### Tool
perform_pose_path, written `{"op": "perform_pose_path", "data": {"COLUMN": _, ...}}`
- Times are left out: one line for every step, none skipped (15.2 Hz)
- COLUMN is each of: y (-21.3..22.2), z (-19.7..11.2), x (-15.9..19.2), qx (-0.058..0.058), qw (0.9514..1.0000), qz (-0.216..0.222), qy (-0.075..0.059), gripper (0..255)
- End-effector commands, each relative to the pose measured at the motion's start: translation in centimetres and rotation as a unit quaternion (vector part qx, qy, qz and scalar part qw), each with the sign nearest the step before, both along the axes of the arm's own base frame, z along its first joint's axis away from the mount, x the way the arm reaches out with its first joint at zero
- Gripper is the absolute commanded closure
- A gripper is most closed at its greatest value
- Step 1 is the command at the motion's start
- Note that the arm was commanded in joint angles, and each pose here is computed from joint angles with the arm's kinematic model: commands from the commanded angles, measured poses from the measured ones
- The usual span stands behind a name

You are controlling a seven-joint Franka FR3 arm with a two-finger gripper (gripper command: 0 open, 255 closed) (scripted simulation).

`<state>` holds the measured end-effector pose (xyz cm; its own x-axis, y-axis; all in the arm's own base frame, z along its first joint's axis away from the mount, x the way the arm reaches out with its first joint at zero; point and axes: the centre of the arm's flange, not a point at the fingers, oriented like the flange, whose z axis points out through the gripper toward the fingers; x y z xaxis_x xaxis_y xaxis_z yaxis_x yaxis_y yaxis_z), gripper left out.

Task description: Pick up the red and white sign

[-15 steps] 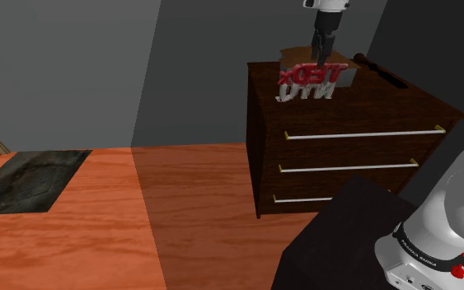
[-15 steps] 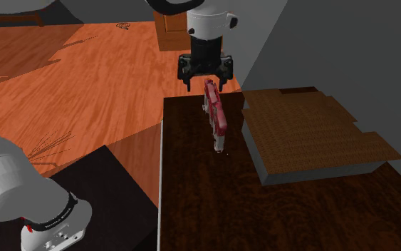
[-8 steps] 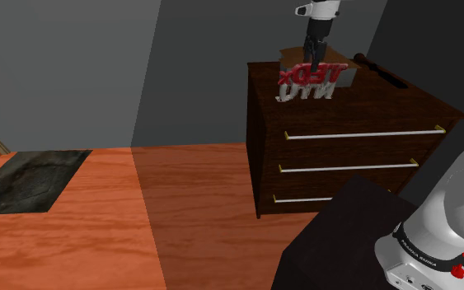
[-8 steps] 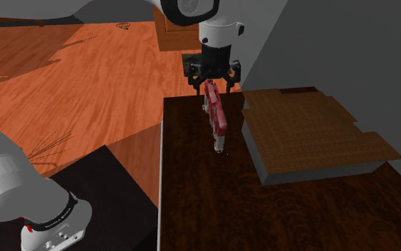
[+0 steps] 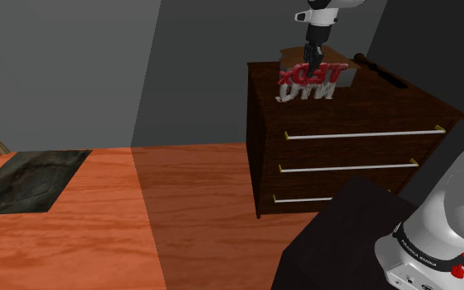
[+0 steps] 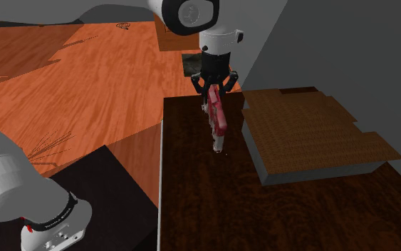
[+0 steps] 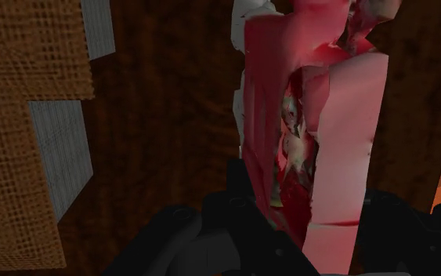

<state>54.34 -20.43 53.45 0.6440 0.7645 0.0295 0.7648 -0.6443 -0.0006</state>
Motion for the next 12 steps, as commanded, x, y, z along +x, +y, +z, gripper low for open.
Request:
{"op": "perform_pose_path", "data": {"y": 0.0, "z": 0.0, "x": 0.0, "qx": 0.0, "qw": 1.0, "qz": 0.0, "qy": 0.0, "gripper": 255}}
{"op": "perform_pose_path", "data": {"y": 0.0, "z": 0.0, "x": 0.0, "qx": 0.0, "qw": 1.0, "qz": 0.0, "qy": 0.0, "gripper": 255}}
{"op": "perform_pose_path", "data": {"y": 0.0, "z": 0.0, "x": 0.0, "qx": 0.0, "qw": 1.0, "qz": 0.0, "qy": 0.0, "gripper": 255}}
{"op": "perform_pose_path", "data": {"y": 0.0, "z": 0.0, "x": 0.0, "qx": 0.0, "qw": 1.0, "qz": 0.0, "qy": 0.0, "gripper": 255}}
{"op": "perform_pose_path", "data": {"y": 0.0, "z": 0.0, "x": 0.0, "qx": 0.0, "qw": 1.0, "qz": 0.0, "qy": 0.0, "gripper": 255}}
{"op": "perform_pose_path", "data": {"y": 0.0, "z": 0.0, "x": 0.0, "qx": 0.0, "qw": 1.0, "qz": 0.0, "qy": 0.0, "gripper": 255}}
{"op": "perform_pose_path", "data": {"y": 0.0, "z": 0.5, "x": 0.0, "qx": 0.0, "qw": 1.0, "qz": 0.0, "qy": 0.0, "gripper": 255}}
{"op": "perform_pose_path", "data": {"y": 0.0, "z": 1.0, "x": 0.0, "qx": 0.0, "qw": 1.0, "qz": 0.0, "qy": 0.0, "gripper": 255}}
{"op": "perform_pose_path", "data": {"y": 0.0, "z": 1.5, "x": 0.0, "qx": 0.0, "qw": 1.0, "qz": 0.0, "qy": 0.0, "gripper": 255}}
{"op": "perform_pose_path", "data": {"y": 0.0, "z": 2.1, "x": 0.0, "qx": 0.0, "qw": 1.0, "qz": 0.0, "qy": 0.0, "gripper": 255}}
{"op": "perform_pose_path", "data": {"y": 0.0, "z": 2.6, "x": 0.0, "qx": 0.0, "qw": 1.0, "qz": 0.0, "qy": 0.0, "gripper": 255}}
{"op": "perform_pose_path", "data": {"y": 0.0, "z": 3.1, "x": 0.0, "qx": 0.0, "qw": 1.0, "qz": 0.0, "qy": 0.0, "gripper": 255}}
